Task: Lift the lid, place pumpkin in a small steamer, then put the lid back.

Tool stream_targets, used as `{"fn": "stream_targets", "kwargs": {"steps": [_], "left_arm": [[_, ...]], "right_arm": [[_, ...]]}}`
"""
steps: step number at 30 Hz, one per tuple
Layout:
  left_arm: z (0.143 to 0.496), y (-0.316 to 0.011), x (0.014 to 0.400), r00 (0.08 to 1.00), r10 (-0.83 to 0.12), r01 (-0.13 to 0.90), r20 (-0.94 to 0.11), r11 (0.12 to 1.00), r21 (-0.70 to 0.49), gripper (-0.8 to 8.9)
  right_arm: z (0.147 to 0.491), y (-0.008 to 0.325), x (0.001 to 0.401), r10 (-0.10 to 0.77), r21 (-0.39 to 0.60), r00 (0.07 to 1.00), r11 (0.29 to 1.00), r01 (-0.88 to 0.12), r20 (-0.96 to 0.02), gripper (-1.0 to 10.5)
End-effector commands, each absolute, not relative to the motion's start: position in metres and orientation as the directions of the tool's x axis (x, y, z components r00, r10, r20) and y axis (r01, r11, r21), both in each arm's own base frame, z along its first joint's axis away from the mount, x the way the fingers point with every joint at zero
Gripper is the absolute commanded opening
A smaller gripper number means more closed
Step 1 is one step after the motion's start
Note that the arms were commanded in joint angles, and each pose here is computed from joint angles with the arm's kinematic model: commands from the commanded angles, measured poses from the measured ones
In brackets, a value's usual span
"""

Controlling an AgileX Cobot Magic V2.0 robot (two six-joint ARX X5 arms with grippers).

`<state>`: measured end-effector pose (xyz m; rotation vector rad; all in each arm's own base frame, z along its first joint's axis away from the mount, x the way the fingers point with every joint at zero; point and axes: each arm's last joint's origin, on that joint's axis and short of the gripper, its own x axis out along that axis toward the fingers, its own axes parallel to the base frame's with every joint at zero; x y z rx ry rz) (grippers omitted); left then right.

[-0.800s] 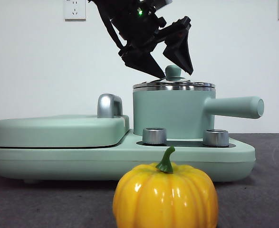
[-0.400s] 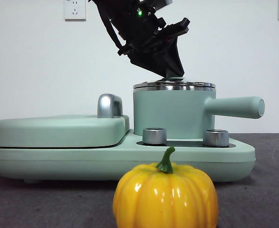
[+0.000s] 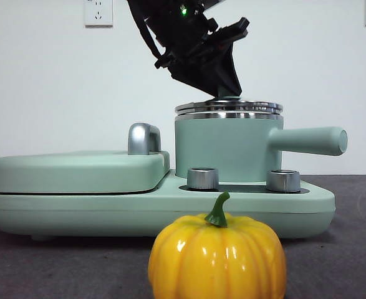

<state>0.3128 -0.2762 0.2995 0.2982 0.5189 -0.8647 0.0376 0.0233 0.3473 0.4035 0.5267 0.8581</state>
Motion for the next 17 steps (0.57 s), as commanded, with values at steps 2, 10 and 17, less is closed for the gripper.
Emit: {"fn": "stream_targets", "kwargs": {"steps": [2,10,17], "left_arm": [[0.332,-0.276,0.308,0.562,-0.677,0.786,-0.475,0.615,0.055,0.15],[0.371,-0.245,0.296,0.613,-0.674,0.761,-0.412,0.645,0.076,0.15],[0.398,-0.192,0.293,0.684,-0.599,0.683,-0.416,0.727,0.075,0.15]], "right_arm": [[0.352,0.023,0.036,0.794,0.522,0.550,0.594,-0.612,-0.259,4.5],[0.351,0.023,0.047,0.771,0.587,0.564,0.612,-0.530,-0.295,4.5],[0.346,0.026,0.074,0.795,0.648,0.492,0.588,-0.484,-0.354,4.5]]}}
